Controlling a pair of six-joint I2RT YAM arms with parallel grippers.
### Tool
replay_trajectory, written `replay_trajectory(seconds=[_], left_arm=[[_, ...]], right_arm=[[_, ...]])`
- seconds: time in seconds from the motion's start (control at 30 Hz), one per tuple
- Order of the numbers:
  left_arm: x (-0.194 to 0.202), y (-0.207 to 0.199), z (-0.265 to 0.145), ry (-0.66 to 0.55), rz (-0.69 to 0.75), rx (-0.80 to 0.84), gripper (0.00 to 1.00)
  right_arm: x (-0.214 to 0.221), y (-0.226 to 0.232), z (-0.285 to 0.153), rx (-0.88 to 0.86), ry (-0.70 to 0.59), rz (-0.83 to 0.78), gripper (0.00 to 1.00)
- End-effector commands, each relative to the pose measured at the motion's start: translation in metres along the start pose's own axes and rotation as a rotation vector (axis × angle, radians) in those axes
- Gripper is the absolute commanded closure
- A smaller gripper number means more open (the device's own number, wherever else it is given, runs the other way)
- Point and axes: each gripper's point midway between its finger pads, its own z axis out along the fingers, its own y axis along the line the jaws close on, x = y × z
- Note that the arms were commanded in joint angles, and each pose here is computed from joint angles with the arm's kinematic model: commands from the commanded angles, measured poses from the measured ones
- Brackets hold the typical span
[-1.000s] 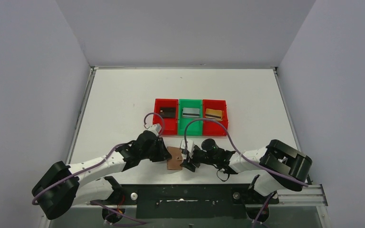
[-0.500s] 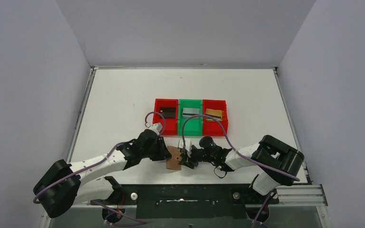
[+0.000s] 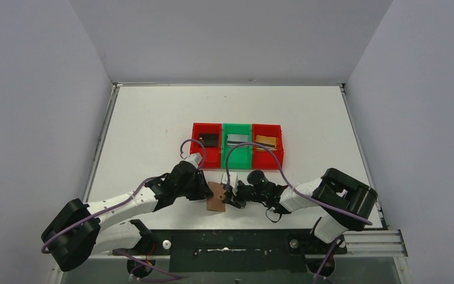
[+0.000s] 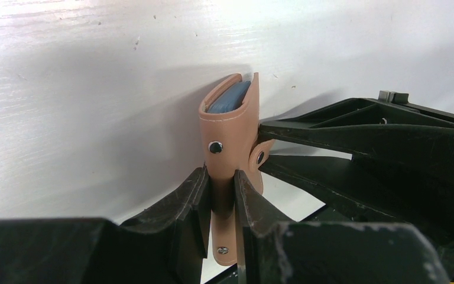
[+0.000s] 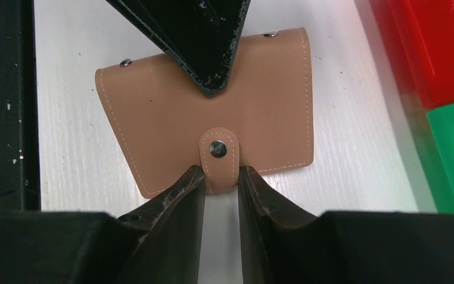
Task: Take the credit cards out of the card holder
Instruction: Open the card holder at the center of the board.
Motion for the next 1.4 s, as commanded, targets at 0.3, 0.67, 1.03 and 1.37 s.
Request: replay_trajectory(seconds=[0.3,0.67,1.03,1.37], left_arm=[[0.006,0.031,-0.002,-0.013,-0.054,-0.150,0.91],[0.006,0.059,-0.005,-0.050,-0.125,-0.298,0.93],[0.008,0.073,-0.006,-0.058,-0.141,-0.357,0.96],[0.008,0.078,-0.008,-0.070,-0.150,-0.362,0.97]], right_arm=[[-0.048,0.033,0.003,0.015,-0.185,-0.097,1.00],[-0.037,0.069,-0.003,-0.068,-0.175,-0.201,1.00],[-0.034,0.088,-0.009,-0.152,-0.191,-0.266,1.00],[-0.033,0.104,-0.016,-0.241,-0.197,-0.289,1.00]])
